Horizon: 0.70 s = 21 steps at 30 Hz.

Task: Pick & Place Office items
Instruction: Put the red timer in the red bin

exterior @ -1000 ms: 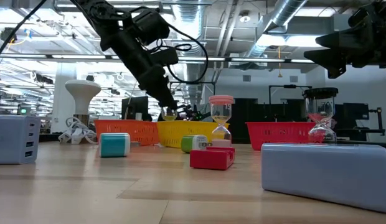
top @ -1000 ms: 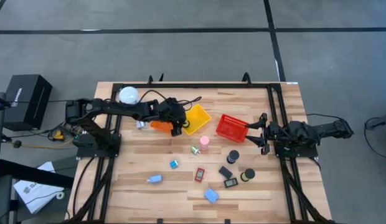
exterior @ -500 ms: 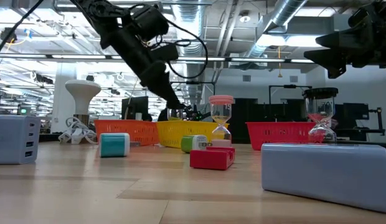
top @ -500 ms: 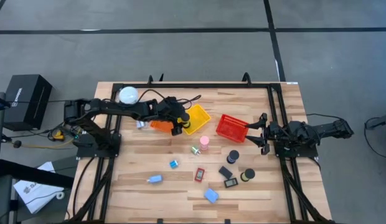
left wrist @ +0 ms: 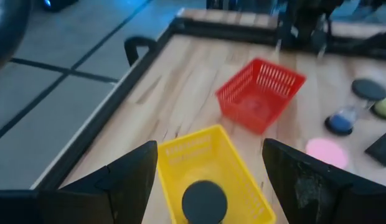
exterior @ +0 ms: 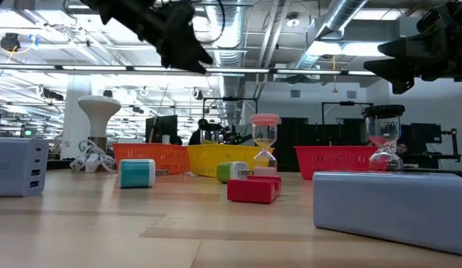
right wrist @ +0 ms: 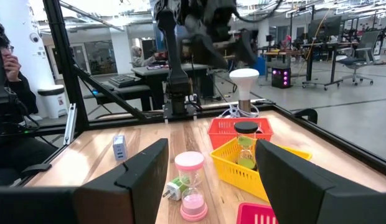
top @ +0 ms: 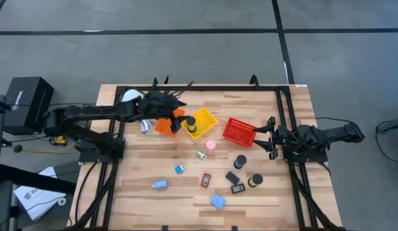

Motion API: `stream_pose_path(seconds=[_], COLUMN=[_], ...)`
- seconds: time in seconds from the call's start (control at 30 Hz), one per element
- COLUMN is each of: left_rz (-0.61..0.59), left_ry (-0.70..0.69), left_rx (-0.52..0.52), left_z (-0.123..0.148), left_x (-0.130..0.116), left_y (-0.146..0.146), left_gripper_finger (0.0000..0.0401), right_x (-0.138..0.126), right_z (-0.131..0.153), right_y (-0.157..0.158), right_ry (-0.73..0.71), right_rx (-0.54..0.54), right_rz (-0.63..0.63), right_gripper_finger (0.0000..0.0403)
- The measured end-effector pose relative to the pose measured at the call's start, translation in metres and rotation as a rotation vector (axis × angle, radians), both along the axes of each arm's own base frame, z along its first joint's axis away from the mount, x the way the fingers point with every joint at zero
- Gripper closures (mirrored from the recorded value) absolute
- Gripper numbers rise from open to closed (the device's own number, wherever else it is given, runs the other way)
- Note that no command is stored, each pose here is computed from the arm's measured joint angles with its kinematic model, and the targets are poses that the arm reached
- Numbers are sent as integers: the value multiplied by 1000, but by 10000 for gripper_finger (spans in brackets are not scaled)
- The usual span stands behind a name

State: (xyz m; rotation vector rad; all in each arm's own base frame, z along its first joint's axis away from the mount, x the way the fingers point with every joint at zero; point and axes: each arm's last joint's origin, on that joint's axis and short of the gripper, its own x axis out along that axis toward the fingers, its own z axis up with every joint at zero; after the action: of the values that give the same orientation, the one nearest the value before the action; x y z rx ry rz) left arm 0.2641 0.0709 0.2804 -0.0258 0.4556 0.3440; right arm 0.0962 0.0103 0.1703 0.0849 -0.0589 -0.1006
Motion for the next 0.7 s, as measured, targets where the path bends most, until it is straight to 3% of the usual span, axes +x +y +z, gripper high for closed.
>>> stream_pose_path(seconds=[0.37, 0.7], left_rz=[-80, -195], left_ry=[-51, 25], left_rx=[-6, 5], left_z=[12, -12], left_x=[-4, -9], left_y=[-24, -51], left_gripper_finger=[115, 115], right_x=[-1, -3], right_z=[8, 22], right_y=[0, 5], right_ry=[-84, -189], right_rx=[53, 96], right_rz=[10, 91], right_gripper_finger=[171, 171])
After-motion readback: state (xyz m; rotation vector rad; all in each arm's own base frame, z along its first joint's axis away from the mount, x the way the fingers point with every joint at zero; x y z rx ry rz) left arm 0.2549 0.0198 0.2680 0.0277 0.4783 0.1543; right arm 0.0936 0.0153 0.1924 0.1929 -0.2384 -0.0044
